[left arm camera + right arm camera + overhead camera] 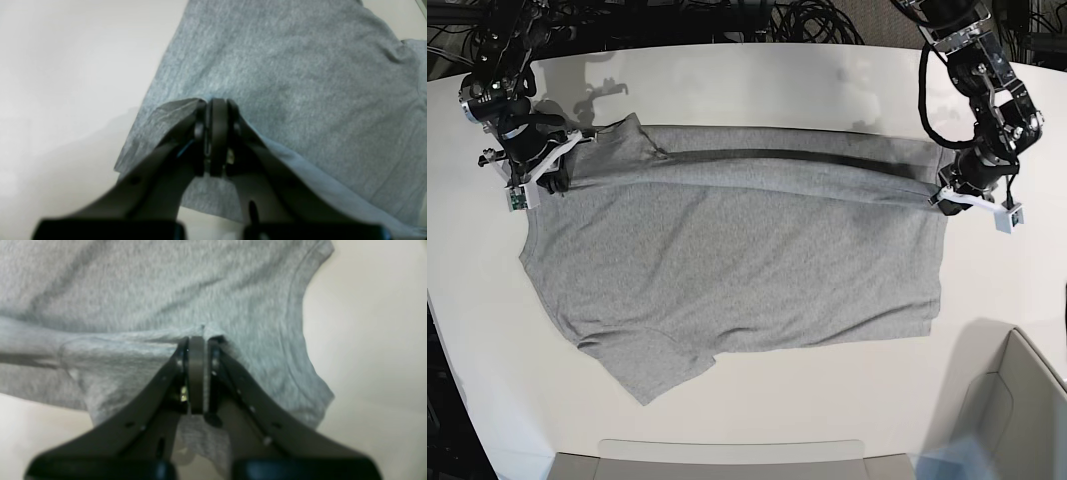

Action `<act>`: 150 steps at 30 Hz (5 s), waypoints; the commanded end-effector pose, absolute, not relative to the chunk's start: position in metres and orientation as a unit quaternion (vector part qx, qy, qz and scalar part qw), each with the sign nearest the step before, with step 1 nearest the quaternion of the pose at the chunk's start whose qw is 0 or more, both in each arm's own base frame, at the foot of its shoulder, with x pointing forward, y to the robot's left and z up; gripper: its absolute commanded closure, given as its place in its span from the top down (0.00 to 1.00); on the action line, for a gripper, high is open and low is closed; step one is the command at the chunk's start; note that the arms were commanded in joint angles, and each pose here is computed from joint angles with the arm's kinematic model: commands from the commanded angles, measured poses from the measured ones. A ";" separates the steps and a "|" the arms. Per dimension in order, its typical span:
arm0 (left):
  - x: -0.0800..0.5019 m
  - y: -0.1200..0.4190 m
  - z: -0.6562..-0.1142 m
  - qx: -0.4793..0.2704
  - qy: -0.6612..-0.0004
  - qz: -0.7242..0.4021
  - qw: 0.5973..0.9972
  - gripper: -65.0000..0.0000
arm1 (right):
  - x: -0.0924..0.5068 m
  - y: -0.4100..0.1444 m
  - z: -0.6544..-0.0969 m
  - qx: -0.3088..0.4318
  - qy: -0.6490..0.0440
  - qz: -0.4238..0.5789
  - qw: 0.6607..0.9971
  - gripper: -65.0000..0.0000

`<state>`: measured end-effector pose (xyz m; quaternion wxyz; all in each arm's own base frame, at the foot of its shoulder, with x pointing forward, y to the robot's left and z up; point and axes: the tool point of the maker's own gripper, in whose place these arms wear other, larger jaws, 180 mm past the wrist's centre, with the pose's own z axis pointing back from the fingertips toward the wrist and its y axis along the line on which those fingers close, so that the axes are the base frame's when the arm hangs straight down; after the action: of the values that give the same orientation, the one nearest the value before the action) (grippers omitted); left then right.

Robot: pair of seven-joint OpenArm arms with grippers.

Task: Fold the T-shirt properly
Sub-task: 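Lower the held edge onto the shirt, folding a strip over, then reposition both grippers along the folded edge and regrasp the fabric, then pull the shirt toward the robot with both grippers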

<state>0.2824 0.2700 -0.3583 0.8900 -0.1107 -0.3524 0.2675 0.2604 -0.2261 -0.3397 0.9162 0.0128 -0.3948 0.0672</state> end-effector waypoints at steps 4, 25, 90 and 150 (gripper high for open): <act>0.300 0.276 -0.357 -0.120 -0.361 0.276 0.883 0.00 | 0.281 -0.232 -0.321 0.007 -0.428 0.072 0.901 0.00; 0.327 0.284 -0.380 -0.139 -0.362 0.316 0.866 0.00 | 0.331 -0.237 -0.342 0.030 -0.407 0.081 0.910 0.00; 0.282 0.281 -0.335 -0.085 -0.416 0.256 0.869 0.11 | 0.218 -0.336 -0.382 0.059 -0.350 -0.143 0.924 0.33; 0.248 0.264 -0.426 -0.139 -0.303 0.283 0.899 0.24 | 0.231 -0.325 -0.403 0.088 -0.331 -0.142 0.929 0.33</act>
<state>0.2470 0.2616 -0.4293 0.8975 -0.1436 -0.3017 0.2878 0.2272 -0.3196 -0.4095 0.9285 0.0963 -0.3257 -0.1504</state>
